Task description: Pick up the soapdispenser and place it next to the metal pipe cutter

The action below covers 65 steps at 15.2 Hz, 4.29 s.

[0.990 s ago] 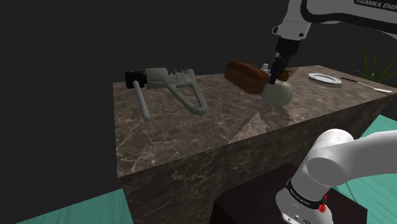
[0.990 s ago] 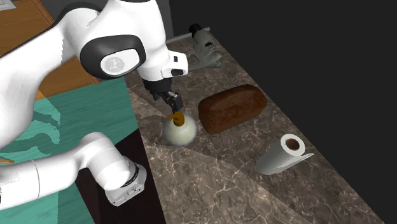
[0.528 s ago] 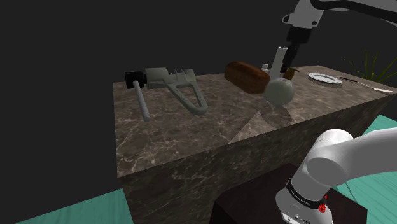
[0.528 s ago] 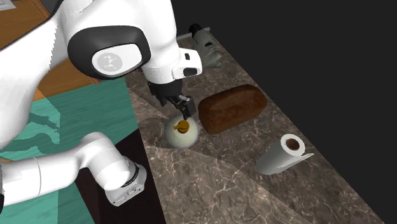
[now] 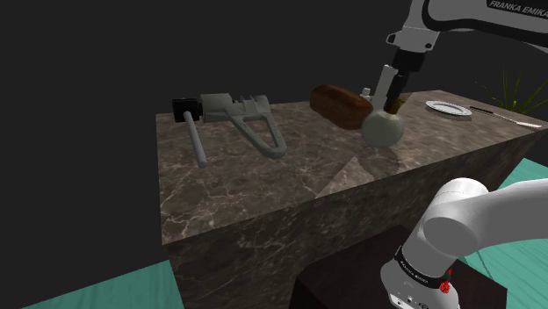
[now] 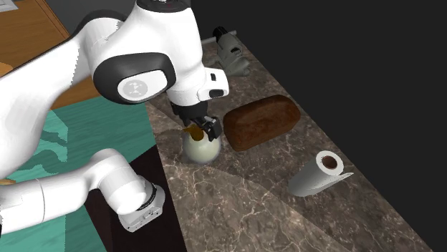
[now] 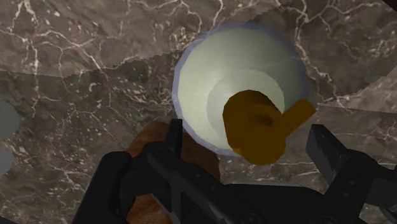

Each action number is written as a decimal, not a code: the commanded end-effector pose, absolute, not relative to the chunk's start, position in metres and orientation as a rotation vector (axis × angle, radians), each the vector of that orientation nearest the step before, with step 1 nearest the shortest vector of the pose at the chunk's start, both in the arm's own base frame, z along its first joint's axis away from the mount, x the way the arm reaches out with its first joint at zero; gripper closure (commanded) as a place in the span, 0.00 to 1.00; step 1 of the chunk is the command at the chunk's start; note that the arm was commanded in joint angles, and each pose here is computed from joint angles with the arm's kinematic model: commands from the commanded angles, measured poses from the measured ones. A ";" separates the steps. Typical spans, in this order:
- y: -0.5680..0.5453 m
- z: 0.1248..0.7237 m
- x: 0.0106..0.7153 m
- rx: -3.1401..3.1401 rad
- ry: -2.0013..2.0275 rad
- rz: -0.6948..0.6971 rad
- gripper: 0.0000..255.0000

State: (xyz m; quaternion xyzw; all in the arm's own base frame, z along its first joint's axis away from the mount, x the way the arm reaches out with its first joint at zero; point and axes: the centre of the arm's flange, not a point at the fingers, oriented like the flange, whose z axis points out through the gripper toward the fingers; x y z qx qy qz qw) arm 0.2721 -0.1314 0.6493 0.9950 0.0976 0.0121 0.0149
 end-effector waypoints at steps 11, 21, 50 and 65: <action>-0.132 0.648 0.272 3.097 0.304 0.038 1.00; -0.132 0.674 0.272 3.097 0.304 0.038 1.00; -0.132 0.828 0.272 3.097 0.304 0.038 1.00; -0.094 0.880 0.280 3.097 0.304 0.038 1.00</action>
